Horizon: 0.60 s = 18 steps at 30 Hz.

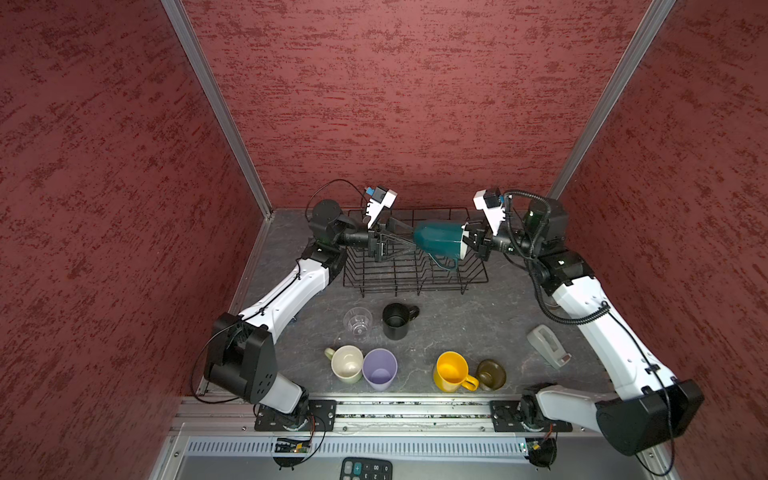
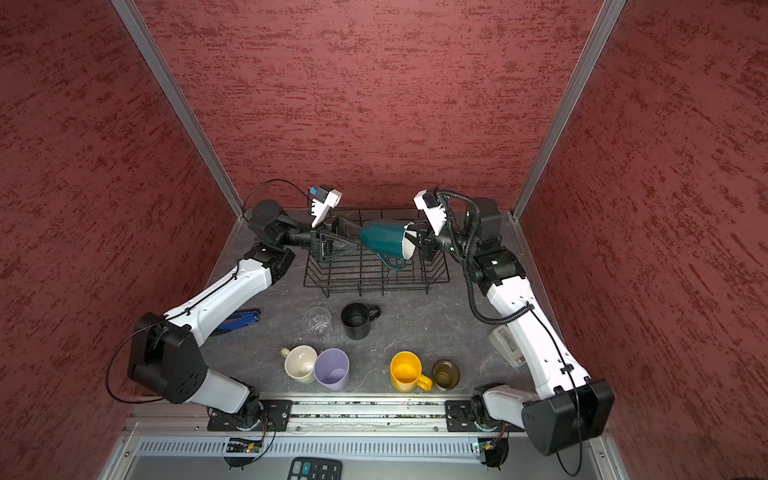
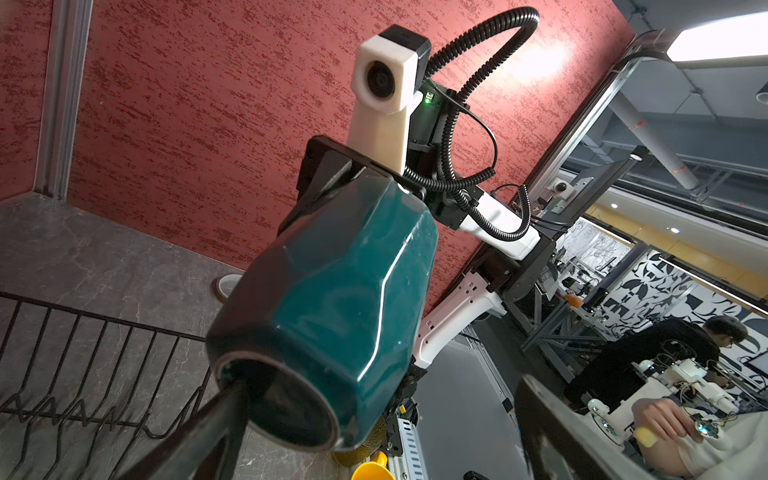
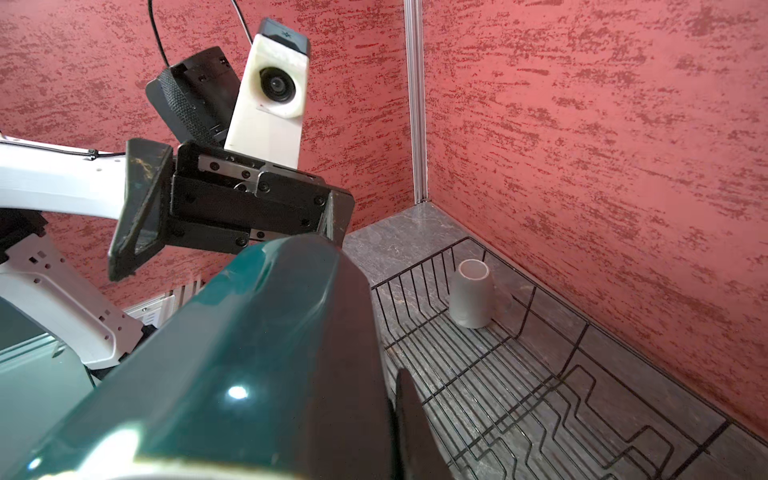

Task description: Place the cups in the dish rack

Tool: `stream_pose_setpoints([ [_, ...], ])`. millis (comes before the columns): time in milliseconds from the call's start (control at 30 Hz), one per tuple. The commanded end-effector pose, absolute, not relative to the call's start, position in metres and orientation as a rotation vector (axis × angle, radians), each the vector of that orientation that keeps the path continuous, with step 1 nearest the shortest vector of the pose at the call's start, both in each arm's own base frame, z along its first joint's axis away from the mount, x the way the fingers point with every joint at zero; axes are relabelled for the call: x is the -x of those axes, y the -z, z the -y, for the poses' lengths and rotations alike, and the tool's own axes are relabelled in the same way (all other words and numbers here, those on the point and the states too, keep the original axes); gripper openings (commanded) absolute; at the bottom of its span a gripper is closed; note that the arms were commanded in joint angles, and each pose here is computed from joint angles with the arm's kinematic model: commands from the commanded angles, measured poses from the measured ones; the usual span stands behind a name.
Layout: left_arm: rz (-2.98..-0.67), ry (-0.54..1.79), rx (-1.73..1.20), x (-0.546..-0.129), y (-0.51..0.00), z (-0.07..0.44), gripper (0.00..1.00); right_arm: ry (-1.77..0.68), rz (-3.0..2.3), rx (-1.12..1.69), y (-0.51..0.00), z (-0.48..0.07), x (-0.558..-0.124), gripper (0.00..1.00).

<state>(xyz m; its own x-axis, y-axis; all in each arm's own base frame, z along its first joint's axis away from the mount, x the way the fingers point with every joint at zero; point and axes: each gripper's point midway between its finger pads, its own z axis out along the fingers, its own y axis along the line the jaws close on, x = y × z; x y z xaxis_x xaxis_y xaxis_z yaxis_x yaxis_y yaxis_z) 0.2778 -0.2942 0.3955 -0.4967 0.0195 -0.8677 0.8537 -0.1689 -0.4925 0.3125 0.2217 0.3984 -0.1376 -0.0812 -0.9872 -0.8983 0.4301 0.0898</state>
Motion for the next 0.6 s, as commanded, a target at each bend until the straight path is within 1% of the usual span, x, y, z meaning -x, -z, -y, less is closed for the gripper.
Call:
stream_pose_setpoints([
  [0,-1.5,1.783,-1.061,-0.273,-0.393,0.303,1.0,-0.947,-1.345,1.043,-0.428,-0.24,-0.276,0.0],
  [267,-1.498,1.801,-1.057,-0.28,-0.394,0.305,1.0,-0.942,-1.307,1.098,-0.433,-0.24,-0.257,0.0],
  [567,-1.491,1.789,-1.04,-0.286,-0.393,0.302,1.0,-0.947,-1.357,1.09,-0.429,-0.241,-0.258,0.0],
])
